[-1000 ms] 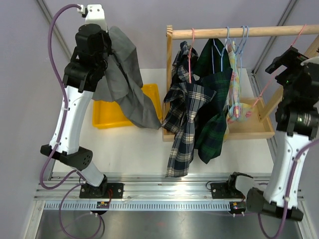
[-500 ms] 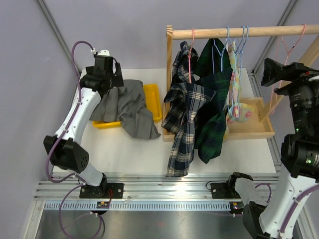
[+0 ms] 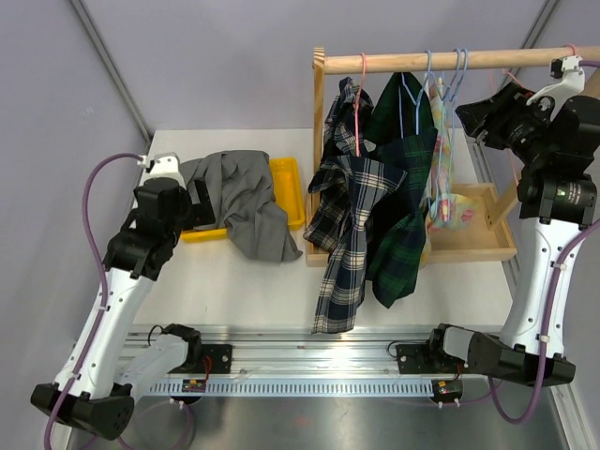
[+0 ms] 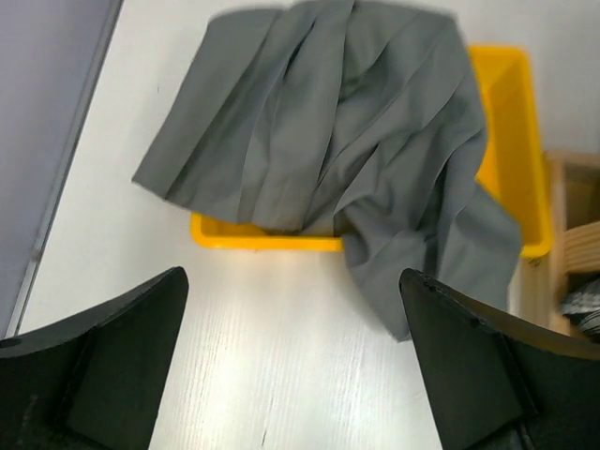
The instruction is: Remove the skirt from the hanger
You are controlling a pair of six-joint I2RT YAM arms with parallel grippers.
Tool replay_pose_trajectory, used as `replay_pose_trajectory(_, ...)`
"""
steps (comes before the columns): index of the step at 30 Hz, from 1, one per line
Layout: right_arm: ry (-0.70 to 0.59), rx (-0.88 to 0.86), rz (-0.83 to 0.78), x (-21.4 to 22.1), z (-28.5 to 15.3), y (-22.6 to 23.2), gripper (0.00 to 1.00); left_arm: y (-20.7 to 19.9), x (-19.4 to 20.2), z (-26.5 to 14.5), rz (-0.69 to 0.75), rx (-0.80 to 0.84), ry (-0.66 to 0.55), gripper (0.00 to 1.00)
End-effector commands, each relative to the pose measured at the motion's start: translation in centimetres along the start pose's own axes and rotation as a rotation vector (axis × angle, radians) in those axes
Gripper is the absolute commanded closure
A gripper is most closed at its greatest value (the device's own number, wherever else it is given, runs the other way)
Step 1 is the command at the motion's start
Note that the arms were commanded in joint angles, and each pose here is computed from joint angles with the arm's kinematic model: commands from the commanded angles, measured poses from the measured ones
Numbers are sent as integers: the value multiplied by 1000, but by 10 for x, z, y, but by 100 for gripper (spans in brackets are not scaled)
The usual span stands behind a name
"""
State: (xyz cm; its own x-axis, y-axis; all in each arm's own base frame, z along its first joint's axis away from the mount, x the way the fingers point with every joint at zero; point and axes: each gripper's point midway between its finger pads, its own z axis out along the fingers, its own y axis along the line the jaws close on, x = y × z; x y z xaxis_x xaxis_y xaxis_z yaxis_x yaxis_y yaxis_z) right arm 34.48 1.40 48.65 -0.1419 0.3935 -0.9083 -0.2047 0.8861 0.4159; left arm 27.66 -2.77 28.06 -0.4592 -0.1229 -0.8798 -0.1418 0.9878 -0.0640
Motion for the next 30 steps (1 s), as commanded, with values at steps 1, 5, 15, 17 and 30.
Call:
replay_pose_trajectory(1,-16,-54,-5,-3,-8,14,36,-3,12,11,34,16,7,1)
replay_pose_trajectory(5,24,-65,18,10,0,12,37,-1,26,16,29,16,5,1)
replay_pose_trajectory(15,-36,-49,6,-2,-14,21,38,-1,34,25,25,13,1,1)
replay_pose_trajectory(17,-26,-52,13,-2,-14,22,38,-1,33,25,25,11,-4,1)
replay_pose_trajectory(30,26,-82,2,14,10,31,43,1,35,23,22,7,-3,1)
